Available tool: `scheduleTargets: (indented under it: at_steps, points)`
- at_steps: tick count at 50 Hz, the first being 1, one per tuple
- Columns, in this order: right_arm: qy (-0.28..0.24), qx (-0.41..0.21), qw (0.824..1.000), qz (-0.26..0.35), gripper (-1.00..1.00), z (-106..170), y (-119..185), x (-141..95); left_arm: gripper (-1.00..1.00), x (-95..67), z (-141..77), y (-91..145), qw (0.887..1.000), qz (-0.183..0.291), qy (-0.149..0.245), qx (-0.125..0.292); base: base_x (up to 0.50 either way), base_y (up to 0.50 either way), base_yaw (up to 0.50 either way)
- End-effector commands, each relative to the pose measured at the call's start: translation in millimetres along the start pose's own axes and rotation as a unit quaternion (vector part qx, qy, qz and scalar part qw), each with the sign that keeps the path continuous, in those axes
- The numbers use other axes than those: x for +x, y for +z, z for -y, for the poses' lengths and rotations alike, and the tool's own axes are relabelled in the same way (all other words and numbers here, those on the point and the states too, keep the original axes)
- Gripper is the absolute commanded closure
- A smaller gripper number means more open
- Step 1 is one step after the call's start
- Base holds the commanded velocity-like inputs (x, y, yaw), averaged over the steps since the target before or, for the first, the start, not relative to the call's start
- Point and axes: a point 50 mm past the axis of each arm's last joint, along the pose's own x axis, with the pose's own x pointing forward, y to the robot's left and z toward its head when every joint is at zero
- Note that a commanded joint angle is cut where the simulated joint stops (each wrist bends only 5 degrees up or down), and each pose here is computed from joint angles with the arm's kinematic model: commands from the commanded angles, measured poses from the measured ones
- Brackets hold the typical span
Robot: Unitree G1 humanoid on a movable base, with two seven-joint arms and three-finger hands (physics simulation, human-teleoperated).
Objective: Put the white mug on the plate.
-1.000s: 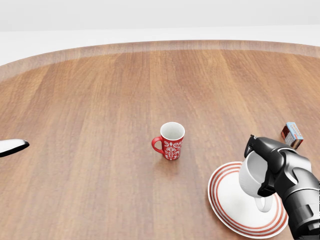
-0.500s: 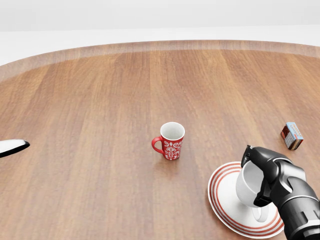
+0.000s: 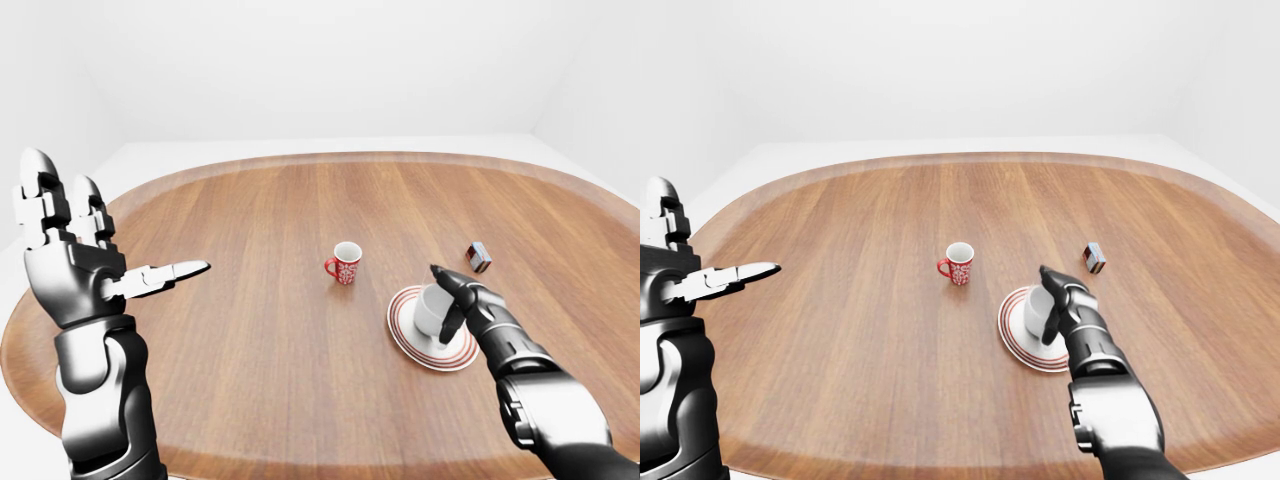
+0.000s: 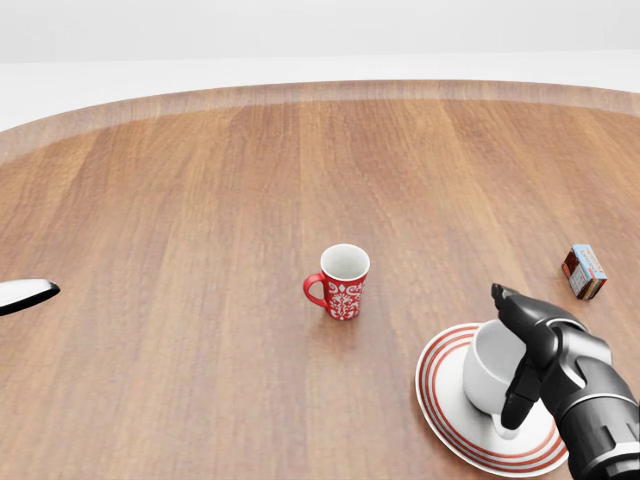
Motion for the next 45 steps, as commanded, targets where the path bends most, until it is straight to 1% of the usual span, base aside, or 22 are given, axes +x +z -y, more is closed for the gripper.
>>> scheduleTargets:
  at_steps: [1, 6, 8, 10, 11, 14, 15, 17, 18, 19, 22, 23, 26, 27, 30, 34, 35, 36, 38, 39, 43, 45]
  points:
    - [0.047, -0.009, 0.999, -0.024, -1.0, -21, -6, 3, -1.0, -8.5, 7, -15, 0.999, -0.037, -0.011, -0.007, 0.0, 0.0, 0.0]
    - [0.034, -0.004, 0.999, -0.012, -1.0, -10, 1, 2, -1.0, -8.6, 7, -15, 0.999, -0.037, -0.011, -0.007, 0.0, 0.0, 0.0]
    - [0.014, -0.004, 1.0, 0.008, -1.0, 8, 14, 1, -1.0, -8.5, 7, -18, 0.999, -0.042, -0.01, -0.006, 0.0, 0.0, 0.0]
    - [-0.014, -0.02, 0.999, 0.036, -1.0, 34, 31, -4, -1.0, -8.8, 7, -19, 0.999, -0.045, -0.011, -0.005, 0.0, 0.0, 0.0]
    - [-0.032, -0.035, 0.997, 0.061, -1.0, 53, 43, -12, -1.0, -9.1, 7, -18, 0.999, -0.042, -0.011, -0.006, 0.0, 0.0, 0.0]
    - [-0.061, -0.085, 0.99, 0.093, -1.0, 78, 61, -33, -1.0, -8.9, 7, -16, 0.999, -0.039, -0.01, -0.006, 0.0, 0.0, 0.0]
    - [-0.084, -0.122, 0.984, 0.098, -1.0, 93, 69, -48, -1.0, -8.9, 7, -15, 0.999, -0.037, -0.011, -0.007, 0.0, 0.0, 0.0]
    - [-0.099, -0.149, 0.979, 0.095, -1.0, 105, 74, -65, -1.0, -8.8, 7, -15, 0.999, -0.037, -0.011, -0.007, 0.0, 0.0, 0.0]
    - [-0.119, -0.16, 0.976, 0.089, -1.0, 112, 75, -73, -1.0, -8.8, 7, -15, 0.999, -0.035, -0.011, -0.007, 0.0, 0.0, 0.0]
    - [-0.173, -0.168, 0.966, 0.09, -1.0, 128, 78, -91, -1.0, -8.5, 7, -15, 0.999, -0.036, -0.01, -0.007, 0.0, 0.0, 0.0]
    - [-0.253, -0.174, 0.949, 0.076, -1.0, 152, 79, -119, -1.0, -8.7, 7, -15, 0.999, -0.037, -0.011, -0.007, 0.0, 0.0, 0.0]
    - [-0.306, -0.181, 0.932, 0.067, -1.0, 170, 79, -140, -1.0, -8.7, 8, -16, 0.999, -0.038, -0.012, -0.006, 0.0, 0.0, 0.0]
    - [-0.368, -0.175, 0.911, 0.059, -1.0, 188, 80, -166, -1.0, -8.5, 8, -15, 0.999, -0.037, -0.012, -0.006, 0.0, 0.0, 0.0]
    - [-0.407, -0.176, 0.894, 0.057, -1.0, 198, 82, -185, -1.0, -8.5, 8, -15, 0.999, -0.036, -0.012, -0.007, 0.0, 0.0, 0.0]
    - [-0.479, -0.169, 0.86, 0.05, -1.0, 218, 84, -221, -1.0, -8.6, 8, -15, 0.999, -0.036, -0.012, -0.007, 0.0, 0.0, 0.0]
    - [-0.54, -0.152, 0.825, 0.062, -1.0, 235, 87, -257, -1.0, -8.5, 7, -15, 0.999, -0.036, -0.012, -0.006, 0.0, 0.0, 0.0]
    - [-0.56, -0.147, 0.812, 0.069, -1.0, 239, 89, -270, -1.0, -8.6, 7, -15, 0.999, -0.036, -0.012, -0.007, 0.0, 0.0, 0.0]
    - [-0.587, -0.147, 0.793, 0.069, -1.0, 242, 91, -286, -1.0, -8.6, 7, -16, 0.999, -0.037, -0.012, -0.006, 0.0, 0.0, 0.0]
    - [-0.615, -0.142, 0.771, 0.08, -1.0, 243, 95, -305, -1.0, -9.2, 7, -17, 0.999, -0.04, -0.013, -0.006, 0.0, 0.0, 0.0]
    - [-0.637, -0.14, 0.753, 0.088, -1.0, 242, 98, -318, -1.0, -9.4, 8, -16, 0.999, -0.038, -0.013, -0.005, 0.0, 0.0, 0.0]
    - [-0.67, -0.132, 0.724, 0.097, -1.0, 242, 102, -340, -1.0, -9.8, 7, -15, 0.999, -0.036, -0.013, -0.006, 0.0, 0.0, 0.0]
    - [-0.674, -0.128, 0.72, 0.103, -1.0, 243, 103, -344, -1.0, -10.0, 7, -16, 0.999, -0.038, -0.013, -0.005, 0.0, 0.0, 0.0]
